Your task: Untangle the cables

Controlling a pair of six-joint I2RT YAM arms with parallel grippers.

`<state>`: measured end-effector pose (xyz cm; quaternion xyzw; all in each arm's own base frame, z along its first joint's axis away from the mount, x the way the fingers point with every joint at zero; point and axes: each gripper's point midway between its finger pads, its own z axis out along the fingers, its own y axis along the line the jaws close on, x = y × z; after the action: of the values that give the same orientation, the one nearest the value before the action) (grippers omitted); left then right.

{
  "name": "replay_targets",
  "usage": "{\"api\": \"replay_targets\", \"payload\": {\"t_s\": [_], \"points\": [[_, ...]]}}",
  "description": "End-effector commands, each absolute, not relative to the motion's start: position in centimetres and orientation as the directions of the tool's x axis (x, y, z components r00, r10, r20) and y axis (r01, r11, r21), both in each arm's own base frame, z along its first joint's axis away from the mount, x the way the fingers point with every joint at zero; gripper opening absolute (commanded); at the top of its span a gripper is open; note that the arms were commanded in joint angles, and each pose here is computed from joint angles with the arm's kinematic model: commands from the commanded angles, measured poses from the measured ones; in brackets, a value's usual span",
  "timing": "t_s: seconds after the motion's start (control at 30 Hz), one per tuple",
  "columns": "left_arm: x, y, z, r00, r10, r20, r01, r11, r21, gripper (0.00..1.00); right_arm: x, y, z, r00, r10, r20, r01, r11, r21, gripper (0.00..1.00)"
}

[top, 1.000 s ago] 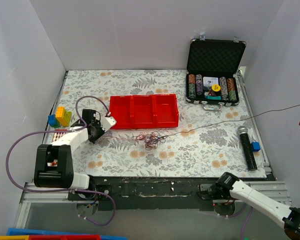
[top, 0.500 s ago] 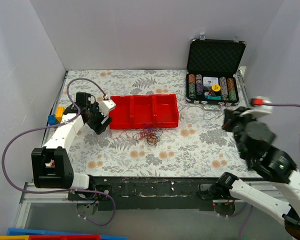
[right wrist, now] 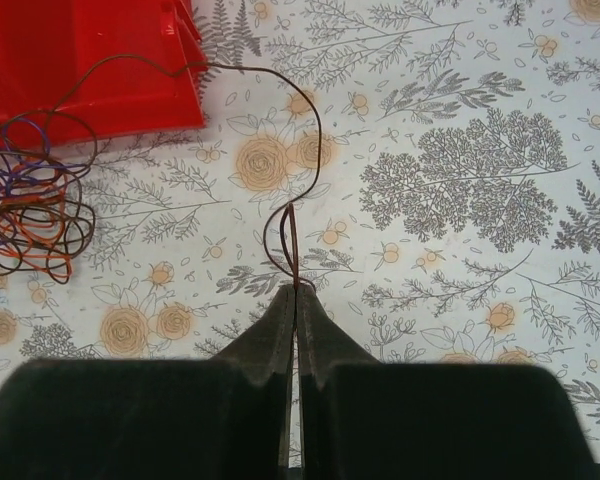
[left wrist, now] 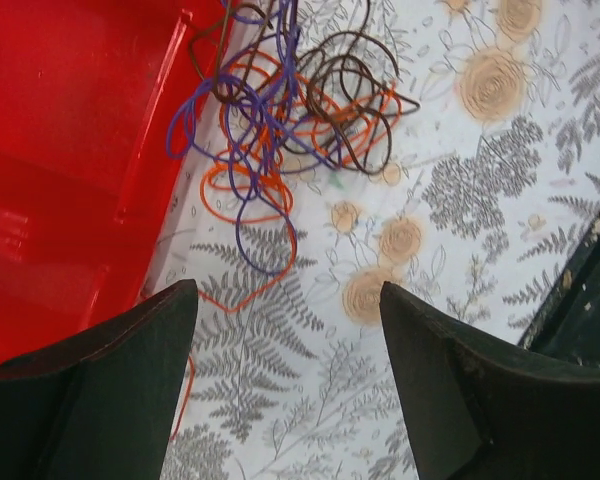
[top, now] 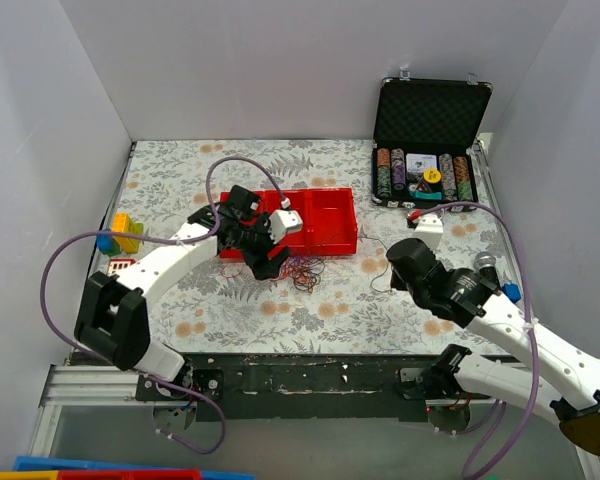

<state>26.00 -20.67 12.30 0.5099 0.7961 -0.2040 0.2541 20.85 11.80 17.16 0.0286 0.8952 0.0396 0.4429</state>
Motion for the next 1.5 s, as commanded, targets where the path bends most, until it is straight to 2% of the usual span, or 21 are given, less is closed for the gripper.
{"api": "replay_targets", "payload": {"t_s": [0.0,0.07,0.13,0.27,0.33,0.43,0.57,0.63,0.77,1.0,1.27,1.47], "points": [[28.7,-23.6,10.8,-0.383,0.658,-0.649,0.883,0.468,-0.047,0.74,20.5,11.7,16.2,-0.656,0.087,-0.749,0.059,0.996,0.065,0.07],[29.5,-24.7,10.3,-0.393,0.65,-0.651,0.876,0.48,-0.05,0.75,19.6,10.8,14.9,-0.707,0.061,-0.704,0.081,0.997,0.004,0.19],[30.7,-25.4,10.1,-0.405,0.628,-0.665,0.86,0.508,-0.044,0.76,19.0,10.7,14.2,-0.724,0.05,-0.688,0.068,0.998,0.0,0.39],[31.5,-26.5,9.2,-0.421,0.619,-0.664,0.852,0.52,-0.055,0.75,20.7,13.4,17.4,-0.614,0.039,-0.788,-0.089,0.989,0.118,0.73],[31.2,-26.9,8.6,-0.426,0.622,-0.657,0.855,0.514,-0.068,0.71,22.0,15.3,19.6,-0.546,0.022,-0.838,-0.186,0.971,0.147,0.79],[30.4,-27.4,8.0,-0.405,0.634,-0.659,0.871,0.488,-0.066,0.56,24.9,17.7,21.3,-0.486,-0.011,-0.874,-0.28,0.949,0.144,0.81],[28.4,-27.5,7.3,-0.351,0.67,-0.654,0.904,0.425,-0.049,0.26,27.9,19.6,19.9,-0.561,-0.029,-0.827,-0.303,0.937,0.173,0.8],[27.3,-27.1,7.0,-0.311,0.694,-0.649,0.922,0.385,-0.031,0.15,28.7,20.5,19.6,-0.556,-0.035,-0.83,-0.33,0.926,0.182,0.79],[24.8,-25.3,6.1,-0.253,0.744,-0.619,0.948,0.319,-0.003,0.01,28.2,22.5,18.6,-0.544,-0.079,-0.835,-0.45,0.868,0.211,0.78],[22.0,-22.4,4.4,-0.226,0.805,-0.549,0.962,0.272,0.003,0.0,26.5,23.4,14.2,-0.628,-0.102,-0.772,-0.476,0.835,0.277,0.79],[21.3,-21.7,4.7,-0.238,0.799,-0.552,0.957,0.29,0.008,0.0,24.3,28.2,11.5,-0.784,0.074,-0.617,-0.411,0.683,0.604,0.78],[22.2,-22.3,5.3,-0.246,0.782,-0.572,0.95,0.312,0.019,0.0,24.6,30.5,11.3,-0.823,0.155,-0.547,-0.366,0.592,0.718,0.76]]}}
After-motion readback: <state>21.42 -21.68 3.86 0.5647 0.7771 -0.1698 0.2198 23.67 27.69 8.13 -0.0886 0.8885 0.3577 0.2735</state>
